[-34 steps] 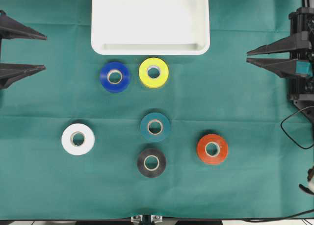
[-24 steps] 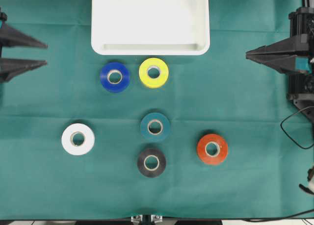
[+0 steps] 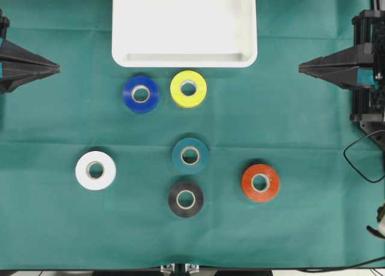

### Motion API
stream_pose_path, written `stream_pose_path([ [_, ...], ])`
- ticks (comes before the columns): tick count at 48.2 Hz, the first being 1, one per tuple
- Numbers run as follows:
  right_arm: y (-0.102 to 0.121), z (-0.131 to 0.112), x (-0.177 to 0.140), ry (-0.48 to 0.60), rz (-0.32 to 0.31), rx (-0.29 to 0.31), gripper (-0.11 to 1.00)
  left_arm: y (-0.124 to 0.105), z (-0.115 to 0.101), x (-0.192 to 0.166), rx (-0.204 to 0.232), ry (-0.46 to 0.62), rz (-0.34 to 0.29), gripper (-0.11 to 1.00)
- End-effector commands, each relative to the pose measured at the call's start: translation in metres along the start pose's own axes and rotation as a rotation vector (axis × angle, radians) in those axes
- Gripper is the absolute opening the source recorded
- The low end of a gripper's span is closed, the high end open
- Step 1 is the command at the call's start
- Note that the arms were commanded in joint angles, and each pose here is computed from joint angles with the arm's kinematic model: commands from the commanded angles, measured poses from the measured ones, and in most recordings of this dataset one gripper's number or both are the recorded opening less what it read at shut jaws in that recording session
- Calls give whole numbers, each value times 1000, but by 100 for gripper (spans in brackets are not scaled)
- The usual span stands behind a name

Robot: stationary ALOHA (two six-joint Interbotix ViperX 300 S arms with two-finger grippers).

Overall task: Put the tape alternately from left to right into the white case.
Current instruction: 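Move both grippers inward from the rest pose toward the tape rolls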

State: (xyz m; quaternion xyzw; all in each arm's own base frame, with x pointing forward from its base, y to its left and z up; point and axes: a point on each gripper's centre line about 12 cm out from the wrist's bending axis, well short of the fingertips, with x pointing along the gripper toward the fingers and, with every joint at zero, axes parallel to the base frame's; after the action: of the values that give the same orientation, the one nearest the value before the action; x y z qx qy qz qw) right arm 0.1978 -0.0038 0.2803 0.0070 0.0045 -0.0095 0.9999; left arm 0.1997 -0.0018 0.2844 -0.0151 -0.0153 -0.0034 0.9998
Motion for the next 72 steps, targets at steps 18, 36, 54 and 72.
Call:
stream_pose_path([
  [18, -6, 3, 8, 8, -29, 34, 22, 0, -13, 15, 4, 78, 0, 27],
  [36, -9, 3, 12, 26, -44, 47, 83, 0, -12, 16, 4, 89, 0, 65],
  [54, -10, 2, 31, 121, -48, 51, 83, 2, -22, 40, 3, 205, 14, 64],
  [72, -11, -13, 57, 257, -53, 55, 82, 10, -49, 76, -10, 434, 43, 64],
])
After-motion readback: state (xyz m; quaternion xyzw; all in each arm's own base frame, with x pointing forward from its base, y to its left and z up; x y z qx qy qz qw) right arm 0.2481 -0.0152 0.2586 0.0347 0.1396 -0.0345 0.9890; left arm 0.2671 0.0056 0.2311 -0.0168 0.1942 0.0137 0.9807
